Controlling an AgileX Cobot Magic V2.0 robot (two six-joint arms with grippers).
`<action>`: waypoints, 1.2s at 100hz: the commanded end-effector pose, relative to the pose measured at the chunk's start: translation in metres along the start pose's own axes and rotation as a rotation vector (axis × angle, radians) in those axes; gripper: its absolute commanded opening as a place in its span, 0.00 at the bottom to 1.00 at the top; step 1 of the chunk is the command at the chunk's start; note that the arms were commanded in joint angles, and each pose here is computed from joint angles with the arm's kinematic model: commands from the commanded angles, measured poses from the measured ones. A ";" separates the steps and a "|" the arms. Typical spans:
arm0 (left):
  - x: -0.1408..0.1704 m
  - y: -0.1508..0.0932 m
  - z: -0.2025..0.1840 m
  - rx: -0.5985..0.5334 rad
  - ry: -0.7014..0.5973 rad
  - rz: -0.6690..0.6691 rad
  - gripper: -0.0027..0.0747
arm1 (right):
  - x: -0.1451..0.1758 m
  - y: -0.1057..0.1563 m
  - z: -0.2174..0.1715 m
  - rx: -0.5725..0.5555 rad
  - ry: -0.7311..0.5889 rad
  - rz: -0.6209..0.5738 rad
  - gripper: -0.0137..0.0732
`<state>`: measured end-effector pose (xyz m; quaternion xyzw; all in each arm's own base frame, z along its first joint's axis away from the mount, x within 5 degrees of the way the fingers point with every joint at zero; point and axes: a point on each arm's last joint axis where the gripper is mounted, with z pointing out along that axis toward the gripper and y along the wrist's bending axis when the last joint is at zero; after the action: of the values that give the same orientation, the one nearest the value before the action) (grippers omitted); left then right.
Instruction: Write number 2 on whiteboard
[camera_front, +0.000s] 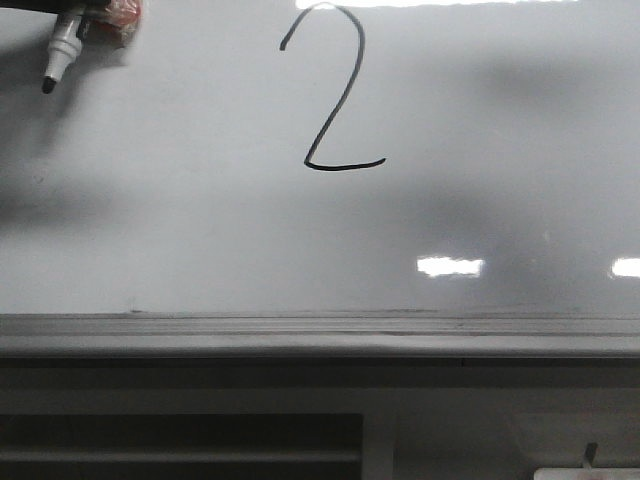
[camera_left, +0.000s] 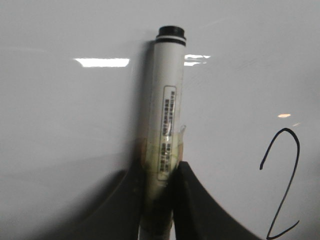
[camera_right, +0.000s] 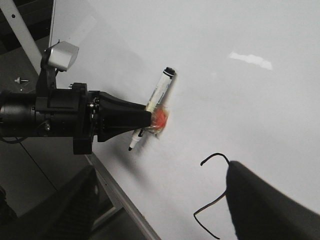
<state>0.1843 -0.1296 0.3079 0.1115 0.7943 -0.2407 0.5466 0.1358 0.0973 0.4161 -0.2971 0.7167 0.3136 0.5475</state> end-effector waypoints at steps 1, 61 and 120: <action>-0.004 0.001 0.006 -0.030 -0.008 -0.007 0.03 | -0.013 0.000 -0.004 0.021 -0.077 0.021 0.71; -0.004 0.000 0.006 -0.014 -0.003 0.022 0.55 | -0.013 0.000 -0.004 0.019 -0.076 0.021 0.71; -0.048 -0.008 -0.090 0.074 -0.363 0.271 0.42 | -0.010 -0.004 -0.023 0.154 -0.106 -0.023 0.24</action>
<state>0.1355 -0.0958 0.3620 0.1887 0.6840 -0.2203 0.6693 0.1307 0.0844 0.4198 -0.2759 0.7200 0.2723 0.5756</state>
